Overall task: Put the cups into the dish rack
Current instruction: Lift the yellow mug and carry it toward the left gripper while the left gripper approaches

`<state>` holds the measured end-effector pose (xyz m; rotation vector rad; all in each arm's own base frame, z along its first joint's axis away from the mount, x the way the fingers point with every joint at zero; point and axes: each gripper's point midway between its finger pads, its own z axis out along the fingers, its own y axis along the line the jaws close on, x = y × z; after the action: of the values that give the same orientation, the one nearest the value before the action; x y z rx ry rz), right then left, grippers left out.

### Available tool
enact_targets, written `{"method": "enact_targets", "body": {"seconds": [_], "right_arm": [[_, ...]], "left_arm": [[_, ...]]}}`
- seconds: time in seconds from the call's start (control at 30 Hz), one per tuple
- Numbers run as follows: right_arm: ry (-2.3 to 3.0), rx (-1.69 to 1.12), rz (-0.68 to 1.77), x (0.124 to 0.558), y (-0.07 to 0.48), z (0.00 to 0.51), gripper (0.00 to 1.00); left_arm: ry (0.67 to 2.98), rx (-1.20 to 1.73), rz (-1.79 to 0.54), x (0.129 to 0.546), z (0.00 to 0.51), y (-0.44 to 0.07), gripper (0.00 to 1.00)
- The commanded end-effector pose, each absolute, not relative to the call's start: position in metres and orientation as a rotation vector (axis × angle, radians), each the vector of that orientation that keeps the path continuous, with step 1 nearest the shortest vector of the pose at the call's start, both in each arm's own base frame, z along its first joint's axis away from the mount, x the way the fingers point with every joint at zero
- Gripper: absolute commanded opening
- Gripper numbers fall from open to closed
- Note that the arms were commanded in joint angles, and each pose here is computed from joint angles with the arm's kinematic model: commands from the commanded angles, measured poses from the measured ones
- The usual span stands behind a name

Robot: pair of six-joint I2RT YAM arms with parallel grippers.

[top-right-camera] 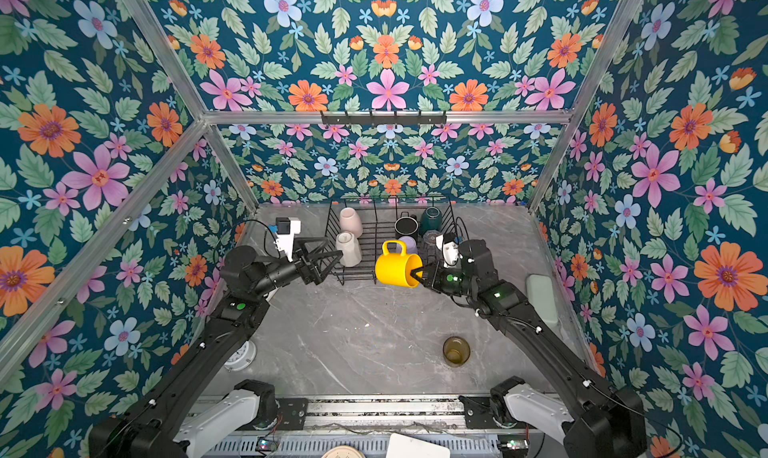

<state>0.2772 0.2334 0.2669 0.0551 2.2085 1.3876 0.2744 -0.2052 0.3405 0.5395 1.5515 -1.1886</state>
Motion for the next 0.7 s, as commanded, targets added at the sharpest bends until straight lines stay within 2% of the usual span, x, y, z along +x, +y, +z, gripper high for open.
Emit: {"method": "enact_targets", "body": {"seconds": [0.0, 0.3, 0.67], "right_arm": [[1.955, -0.117, 1.637, 0.277, 0.254, 0.331, 0.0], [1.854, -0.259, 1.778, 0.276, 0.272, 0.366, 0.0], [1.86, -0.409, 1.831, 0.259, 0.302, 0.369, 0.0]], "left_arm": [[1.411, 0.732, -1.342, 0.238, 0.363, -0.217, 1.0], [1.403, 0.78, -1.384, 0.23, 0.361, -0.22, 1.0], [1.359, 0.827, -1.427, 0.221, 0.369, -0.222, 1.0]]}}
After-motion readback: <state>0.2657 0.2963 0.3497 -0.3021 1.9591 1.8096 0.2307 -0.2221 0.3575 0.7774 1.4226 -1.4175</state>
